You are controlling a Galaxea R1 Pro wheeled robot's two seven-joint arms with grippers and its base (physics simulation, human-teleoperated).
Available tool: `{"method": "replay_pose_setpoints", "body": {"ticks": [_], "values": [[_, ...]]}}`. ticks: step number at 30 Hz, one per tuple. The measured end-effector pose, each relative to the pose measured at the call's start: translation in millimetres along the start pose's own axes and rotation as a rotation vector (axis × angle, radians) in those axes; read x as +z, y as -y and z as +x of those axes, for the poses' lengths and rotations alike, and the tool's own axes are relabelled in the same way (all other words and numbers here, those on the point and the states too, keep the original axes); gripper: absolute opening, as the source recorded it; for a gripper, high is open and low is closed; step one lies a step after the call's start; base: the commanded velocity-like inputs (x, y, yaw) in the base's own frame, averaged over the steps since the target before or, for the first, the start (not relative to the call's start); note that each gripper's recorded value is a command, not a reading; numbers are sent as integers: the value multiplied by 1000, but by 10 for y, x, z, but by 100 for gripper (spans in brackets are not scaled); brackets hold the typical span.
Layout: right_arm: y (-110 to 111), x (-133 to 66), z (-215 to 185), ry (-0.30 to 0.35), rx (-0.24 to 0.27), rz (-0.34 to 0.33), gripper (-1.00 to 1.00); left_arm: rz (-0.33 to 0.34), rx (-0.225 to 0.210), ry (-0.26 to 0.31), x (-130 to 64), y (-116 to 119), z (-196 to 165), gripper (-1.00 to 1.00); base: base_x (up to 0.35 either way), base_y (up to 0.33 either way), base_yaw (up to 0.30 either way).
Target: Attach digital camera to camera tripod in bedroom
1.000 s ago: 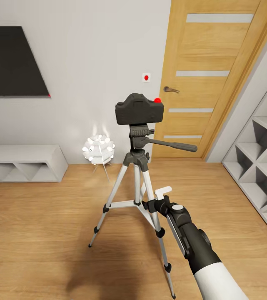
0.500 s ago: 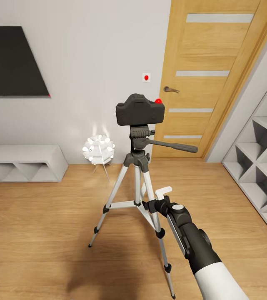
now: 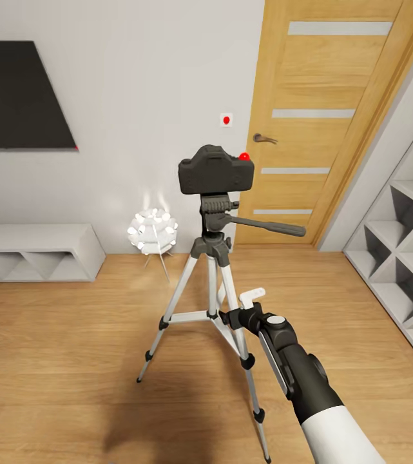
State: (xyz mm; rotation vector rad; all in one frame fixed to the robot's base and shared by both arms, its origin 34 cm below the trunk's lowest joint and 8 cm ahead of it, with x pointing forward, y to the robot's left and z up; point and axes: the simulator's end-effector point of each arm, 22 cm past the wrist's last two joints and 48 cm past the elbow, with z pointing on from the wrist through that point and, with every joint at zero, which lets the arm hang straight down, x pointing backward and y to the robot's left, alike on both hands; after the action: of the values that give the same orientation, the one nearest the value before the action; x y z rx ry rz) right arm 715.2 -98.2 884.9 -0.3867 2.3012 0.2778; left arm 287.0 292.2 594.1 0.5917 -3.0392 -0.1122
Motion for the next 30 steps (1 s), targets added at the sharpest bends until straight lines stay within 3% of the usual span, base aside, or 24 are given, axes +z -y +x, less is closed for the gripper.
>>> {"method": "replay_pose_setpoints", "body": {"ticks": [30], "values": [[-12,-4,-14,3,-1,-6,100,-2,0,0,0,1,2,100,-1,0,0]]}}
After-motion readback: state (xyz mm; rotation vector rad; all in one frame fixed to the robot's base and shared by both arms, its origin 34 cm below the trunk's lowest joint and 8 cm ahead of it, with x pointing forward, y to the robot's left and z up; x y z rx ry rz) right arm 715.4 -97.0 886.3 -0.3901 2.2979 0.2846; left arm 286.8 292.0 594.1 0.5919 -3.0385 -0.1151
